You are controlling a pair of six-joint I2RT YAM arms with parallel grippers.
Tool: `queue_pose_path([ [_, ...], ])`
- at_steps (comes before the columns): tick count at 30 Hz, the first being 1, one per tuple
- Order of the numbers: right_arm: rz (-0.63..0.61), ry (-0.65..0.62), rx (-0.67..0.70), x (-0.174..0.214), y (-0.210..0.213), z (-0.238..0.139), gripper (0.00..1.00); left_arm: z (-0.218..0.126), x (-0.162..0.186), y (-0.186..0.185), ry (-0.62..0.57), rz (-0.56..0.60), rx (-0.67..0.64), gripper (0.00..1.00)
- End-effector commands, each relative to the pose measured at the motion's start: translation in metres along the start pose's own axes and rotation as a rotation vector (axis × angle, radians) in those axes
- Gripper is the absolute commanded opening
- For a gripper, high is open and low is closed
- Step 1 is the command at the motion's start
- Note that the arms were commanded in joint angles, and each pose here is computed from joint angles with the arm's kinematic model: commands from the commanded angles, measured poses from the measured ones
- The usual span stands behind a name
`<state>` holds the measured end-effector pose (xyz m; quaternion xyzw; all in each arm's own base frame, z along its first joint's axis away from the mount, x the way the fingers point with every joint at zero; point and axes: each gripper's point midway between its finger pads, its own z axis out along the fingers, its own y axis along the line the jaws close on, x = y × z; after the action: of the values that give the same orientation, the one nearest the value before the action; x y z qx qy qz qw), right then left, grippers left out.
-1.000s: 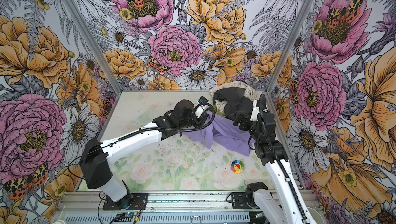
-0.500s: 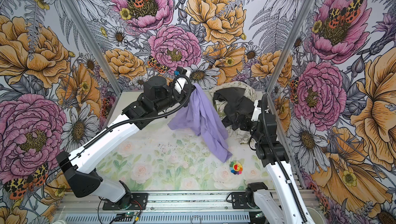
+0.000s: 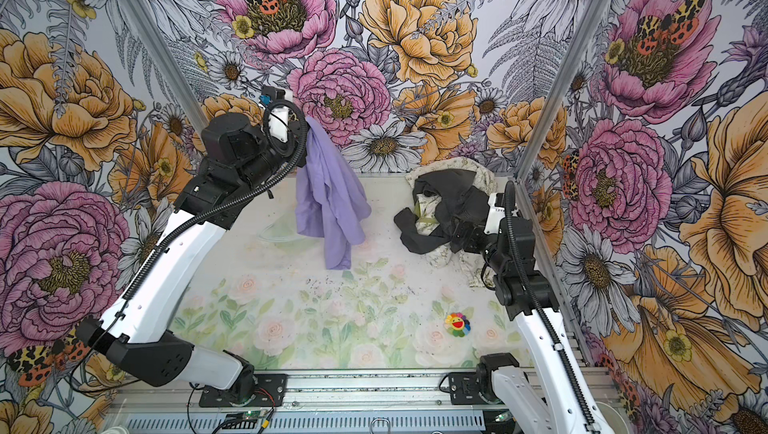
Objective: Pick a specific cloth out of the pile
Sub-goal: 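Lift the lavender cloth with the left gripper and carry it toward the far corner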
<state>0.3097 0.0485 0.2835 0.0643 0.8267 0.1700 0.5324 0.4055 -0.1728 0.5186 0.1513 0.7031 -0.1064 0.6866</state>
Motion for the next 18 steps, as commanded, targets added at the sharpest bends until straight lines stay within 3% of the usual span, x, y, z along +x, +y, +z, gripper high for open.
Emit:
queue_pose_path([
  [1, 0.007, -0.008, -0.025, -0.008, 0.006, 0.001, 0.99, -0.007, -0.021, 0.037, -0.04, 0.043, -0.115, 0.0],
  [9, -0.009, 0.014, -0.044, -0.007, 0.009, 0.007, 0.99, 0.009, -0.02, 0.109, -0.035, 0.024, -0.261, 0.0],
  [18, -0.026, 0.047, -0.138, -0.004, 0.025, 0.01, 0.99, 0.046, 0.018, 0.141, 0.05, 0.009, -0.323, 0.0],
])
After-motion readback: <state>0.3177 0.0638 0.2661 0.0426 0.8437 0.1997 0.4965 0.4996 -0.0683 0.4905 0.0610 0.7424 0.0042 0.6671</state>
